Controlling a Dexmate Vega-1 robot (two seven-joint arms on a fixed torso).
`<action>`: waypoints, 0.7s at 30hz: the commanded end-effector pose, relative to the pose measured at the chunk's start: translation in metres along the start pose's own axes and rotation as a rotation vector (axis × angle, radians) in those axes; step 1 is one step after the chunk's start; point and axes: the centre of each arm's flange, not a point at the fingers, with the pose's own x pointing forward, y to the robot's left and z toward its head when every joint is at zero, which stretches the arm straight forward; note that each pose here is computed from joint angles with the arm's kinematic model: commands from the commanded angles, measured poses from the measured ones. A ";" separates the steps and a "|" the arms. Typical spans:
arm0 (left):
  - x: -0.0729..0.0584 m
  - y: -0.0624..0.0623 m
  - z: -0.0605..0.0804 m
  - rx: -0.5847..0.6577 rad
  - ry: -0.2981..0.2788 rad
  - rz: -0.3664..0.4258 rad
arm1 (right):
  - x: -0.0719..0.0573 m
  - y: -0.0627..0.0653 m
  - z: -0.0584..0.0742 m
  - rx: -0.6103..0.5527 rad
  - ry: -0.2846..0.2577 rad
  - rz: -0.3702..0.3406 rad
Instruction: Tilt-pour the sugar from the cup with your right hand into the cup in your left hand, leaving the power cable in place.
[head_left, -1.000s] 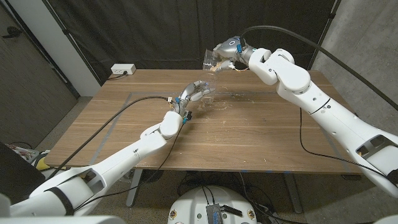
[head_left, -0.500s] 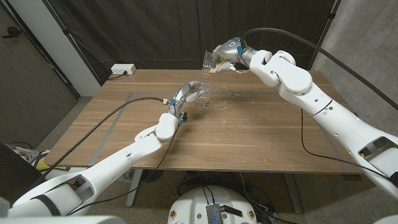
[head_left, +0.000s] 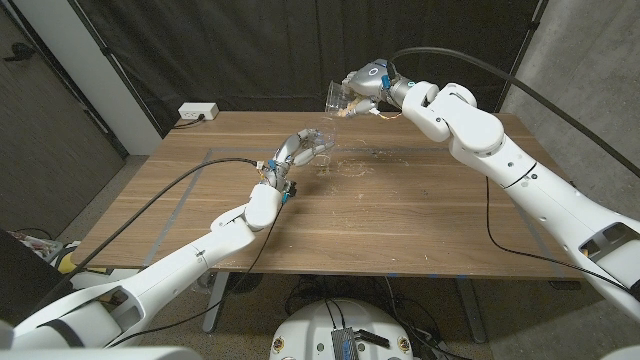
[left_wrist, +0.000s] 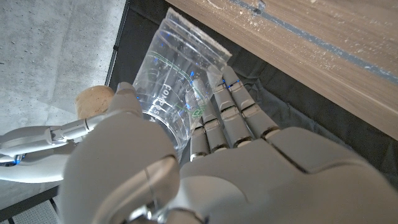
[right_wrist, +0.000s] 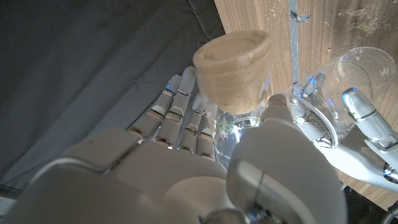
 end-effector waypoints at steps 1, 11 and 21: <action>0.005 0.000 -0.002 -0.012 -0.019 0.007 | -0.001 -0.002 0.005 -0.020 -0.009 -0.008; 0.008 0.002 -0.002 -0.007 -0.020 0.004 | -0.005 -0.004 0.006 -0.050 -0.007 -0.010; 0.004 0.005 -0.004 -0.004 -0.017 0.008 | -0.006 -0.007 0.012 -0.127 -0.014 -0.023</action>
